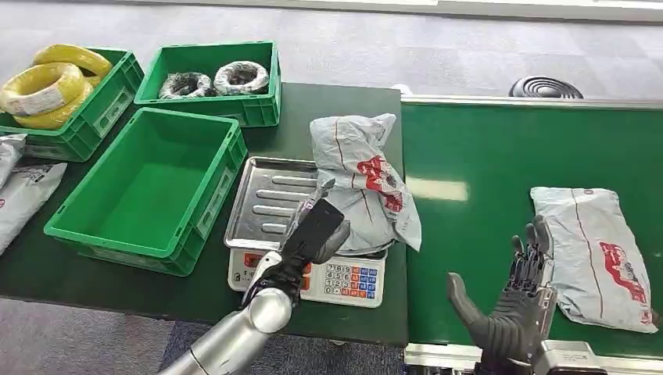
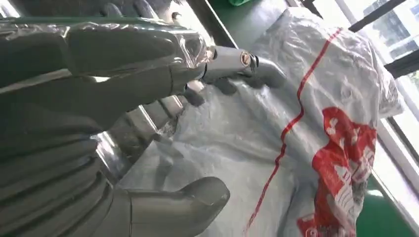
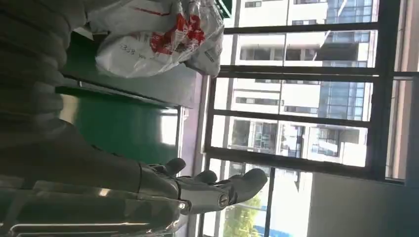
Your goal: Moved the parcel from conveyor to table for the left to box.
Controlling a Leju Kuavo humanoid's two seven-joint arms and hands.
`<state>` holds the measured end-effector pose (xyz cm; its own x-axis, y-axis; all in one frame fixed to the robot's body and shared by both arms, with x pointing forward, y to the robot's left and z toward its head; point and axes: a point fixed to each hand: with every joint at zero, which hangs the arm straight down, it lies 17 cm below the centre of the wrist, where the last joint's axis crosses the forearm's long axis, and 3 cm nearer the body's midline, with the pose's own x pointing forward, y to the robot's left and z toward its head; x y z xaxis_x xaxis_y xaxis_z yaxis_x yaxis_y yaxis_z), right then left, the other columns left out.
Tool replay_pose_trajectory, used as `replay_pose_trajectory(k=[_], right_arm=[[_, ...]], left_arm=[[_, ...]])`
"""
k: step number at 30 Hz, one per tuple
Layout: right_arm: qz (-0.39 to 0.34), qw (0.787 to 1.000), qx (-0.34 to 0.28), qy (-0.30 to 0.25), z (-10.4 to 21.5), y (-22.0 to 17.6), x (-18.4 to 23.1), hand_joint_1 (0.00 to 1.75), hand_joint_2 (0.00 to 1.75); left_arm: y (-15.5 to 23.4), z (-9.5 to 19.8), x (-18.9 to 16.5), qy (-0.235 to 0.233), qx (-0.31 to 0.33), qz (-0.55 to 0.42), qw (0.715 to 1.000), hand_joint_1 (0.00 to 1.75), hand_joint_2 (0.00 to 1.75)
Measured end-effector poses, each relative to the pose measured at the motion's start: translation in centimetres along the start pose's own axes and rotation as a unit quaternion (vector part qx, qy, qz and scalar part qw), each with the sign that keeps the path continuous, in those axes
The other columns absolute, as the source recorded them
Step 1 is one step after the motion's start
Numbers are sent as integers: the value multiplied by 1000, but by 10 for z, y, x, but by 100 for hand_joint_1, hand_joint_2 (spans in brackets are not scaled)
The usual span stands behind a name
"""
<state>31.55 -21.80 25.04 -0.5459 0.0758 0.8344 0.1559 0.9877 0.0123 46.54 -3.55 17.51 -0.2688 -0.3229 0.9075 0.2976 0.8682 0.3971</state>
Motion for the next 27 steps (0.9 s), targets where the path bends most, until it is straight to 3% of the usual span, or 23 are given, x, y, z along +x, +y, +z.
replay_pose_trajectory(k=[22,23,24,25,27], right_arm=[[-10,999,30,-2,1,13,2,0,175],[-12,999,32,-2,1,14,2,0,175],[-14,999,35,-2,1,15,2,0,175],[-15,999,36,-2,1,16,2,0,175],[-17,999,39,-3,0,17,3,0,175]], left_arm=[[-21,9,-16,11,-20,-82,996,0,175],[-21,9,-20,14,-21,-89,996,47,175],[-22,10,-24,16,-22,-98,995,79,175],[-22,11,-28,20,-24,-104,994,169,175],[-22,12,-35,26,-25,-117,993,175,175]])
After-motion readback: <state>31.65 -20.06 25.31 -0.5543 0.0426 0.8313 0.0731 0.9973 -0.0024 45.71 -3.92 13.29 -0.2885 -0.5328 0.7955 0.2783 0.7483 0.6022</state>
